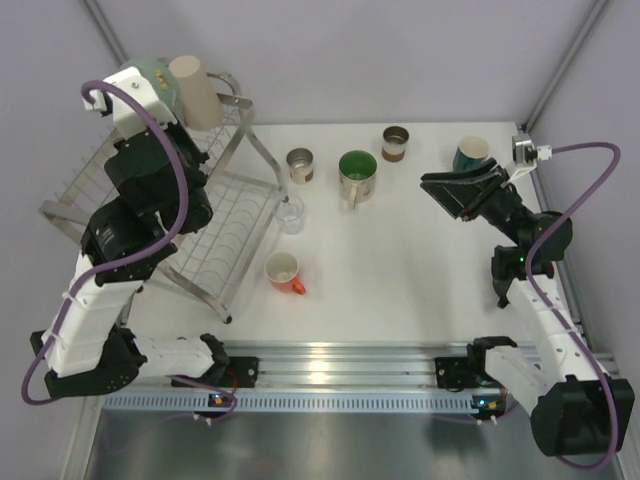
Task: Load the cups into the dish rack
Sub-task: Place the cup upside down on the dish rack
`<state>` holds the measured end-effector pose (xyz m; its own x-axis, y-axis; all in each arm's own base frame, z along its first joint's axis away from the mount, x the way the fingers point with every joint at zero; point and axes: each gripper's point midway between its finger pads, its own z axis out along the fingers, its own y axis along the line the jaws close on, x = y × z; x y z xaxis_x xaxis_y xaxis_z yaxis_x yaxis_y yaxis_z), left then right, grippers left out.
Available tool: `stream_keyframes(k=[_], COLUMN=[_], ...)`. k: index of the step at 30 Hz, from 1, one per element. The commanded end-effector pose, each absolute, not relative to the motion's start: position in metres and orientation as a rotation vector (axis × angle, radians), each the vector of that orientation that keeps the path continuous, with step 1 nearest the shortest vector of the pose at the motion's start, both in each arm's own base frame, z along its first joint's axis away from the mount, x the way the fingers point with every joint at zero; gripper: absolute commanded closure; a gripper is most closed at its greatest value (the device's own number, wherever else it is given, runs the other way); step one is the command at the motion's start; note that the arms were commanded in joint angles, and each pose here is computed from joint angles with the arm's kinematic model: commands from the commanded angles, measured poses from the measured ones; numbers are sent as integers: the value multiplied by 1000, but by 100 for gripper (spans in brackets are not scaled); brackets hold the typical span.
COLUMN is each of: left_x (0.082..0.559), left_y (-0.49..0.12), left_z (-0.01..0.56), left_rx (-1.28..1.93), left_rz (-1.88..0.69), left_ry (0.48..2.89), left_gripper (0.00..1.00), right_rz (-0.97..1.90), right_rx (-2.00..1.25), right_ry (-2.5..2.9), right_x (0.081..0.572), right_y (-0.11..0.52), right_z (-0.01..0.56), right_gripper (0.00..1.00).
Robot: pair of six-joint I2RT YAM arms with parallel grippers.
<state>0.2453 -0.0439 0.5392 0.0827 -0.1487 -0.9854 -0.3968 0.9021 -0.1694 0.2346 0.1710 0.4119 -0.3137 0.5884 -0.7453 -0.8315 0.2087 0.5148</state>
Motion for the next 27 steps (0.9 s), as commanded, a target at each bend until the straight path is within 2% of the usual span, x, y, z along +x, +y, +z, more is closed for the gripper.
stream_keyframes(k=[1, 3, 6, 11, 27], left_x=[224, 219, 209, 217, 295], left_y=[-6, -1, 11, 4, -84], left_z=[541, 533, 528, 525, 540], left_rx=[-566, -572, -616, -574, -262], left_rz=[416, 487, 455, 529, 753], left_ry=[1478, 1509, 1522, 1521, 1579], left_gripper=[100, 100, 100, 100, 100], right_rz=[1398, 1399, 1389, 1357, 1293], right_rx=[-321, -324, -326, -321, -316], right_ry=[1202, 1202, 1206, 1227, 1269], right_x=[230, 229, 227, 228, 233], right_y=[169, 170, 169, 168, 166], right_z=[419, 420, 420, 416, 411], right_gripper=[61, 61, 61, 61, 61])
